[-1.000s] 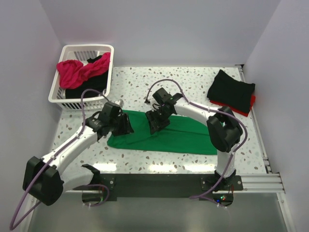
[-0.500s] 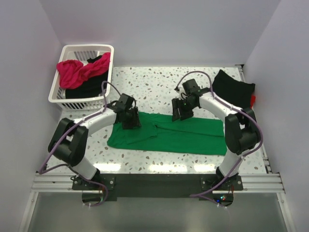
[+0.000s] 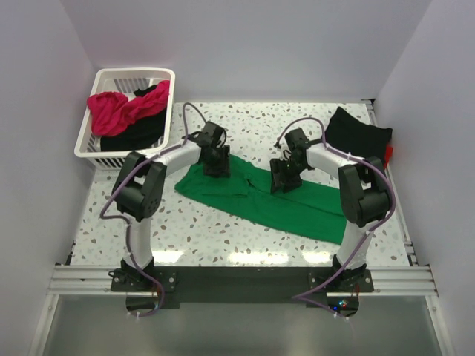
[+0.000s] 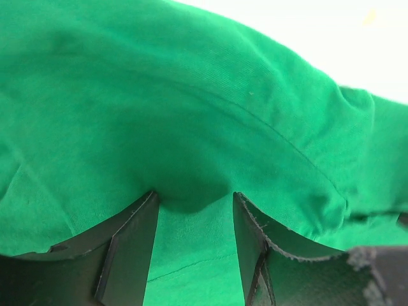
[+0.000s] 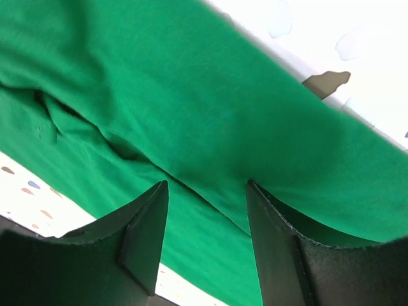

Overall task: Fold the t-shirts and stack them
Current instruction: Fold the tshirt

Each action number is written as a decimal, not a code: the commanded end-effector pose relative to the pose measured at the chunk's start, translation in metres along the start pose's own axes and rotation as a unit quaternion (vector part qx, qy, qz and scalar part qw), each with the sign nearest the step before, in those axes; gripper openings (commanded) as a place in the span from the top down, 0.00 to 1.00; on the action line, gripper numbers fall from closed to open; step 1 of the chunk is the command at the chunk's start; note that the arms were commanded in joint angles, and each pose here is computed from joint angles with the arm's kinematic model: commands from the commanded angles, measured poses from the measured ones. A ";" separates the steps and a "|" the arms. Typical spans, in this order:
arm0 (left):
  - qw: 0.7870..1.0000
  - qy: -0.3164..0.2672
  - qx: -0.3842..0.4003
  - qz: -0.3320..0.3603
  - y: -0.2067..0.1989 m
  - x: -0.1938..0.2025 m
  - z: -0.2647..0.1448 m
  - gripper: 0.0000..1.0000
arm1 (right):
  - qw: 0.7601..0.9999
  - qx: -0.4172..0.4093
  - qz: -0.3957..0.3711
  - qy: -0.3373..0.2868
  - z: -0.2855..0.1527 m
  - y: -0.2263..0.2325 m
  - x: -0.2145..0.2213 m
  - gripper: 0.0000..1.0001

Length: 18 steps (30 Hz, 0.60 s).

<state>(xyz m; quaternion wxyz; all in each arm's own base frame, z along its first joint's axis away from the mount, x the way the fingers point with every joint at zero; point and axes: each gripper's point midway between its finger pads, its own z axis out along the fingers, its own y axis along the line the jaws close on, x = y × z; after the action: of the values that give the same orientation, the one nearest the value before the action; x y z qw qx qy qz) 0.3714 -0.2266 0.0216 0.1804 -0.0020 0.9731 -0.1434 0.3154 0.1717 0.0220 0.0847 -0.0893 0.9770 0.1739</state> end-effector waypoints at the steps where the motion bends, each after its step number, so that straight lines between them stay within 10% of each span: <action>1: 0.996 0.052 -0.051 0.041 0.029 0.010 0.036 0.44 | 1.000 0.027 0.004 0.013 0.011 -0.014 0.008 0.44; 18: 0.998 -0.022 -0.004 0.062 0.026 -0.115 0.085 0.44 | 0.996 0.009 0.083 0.038 0.001 0.000 0.034 0.44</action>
<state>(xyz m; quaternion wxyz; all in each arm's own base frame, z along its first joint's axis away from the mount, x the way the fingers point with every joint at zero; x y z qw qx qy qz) 0.5058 -0.2424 0.0256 0.2333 0.0375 0.9580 -0.1625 0.3129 0.1751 0.0220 0.0828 -0.0372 0.9794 0.1802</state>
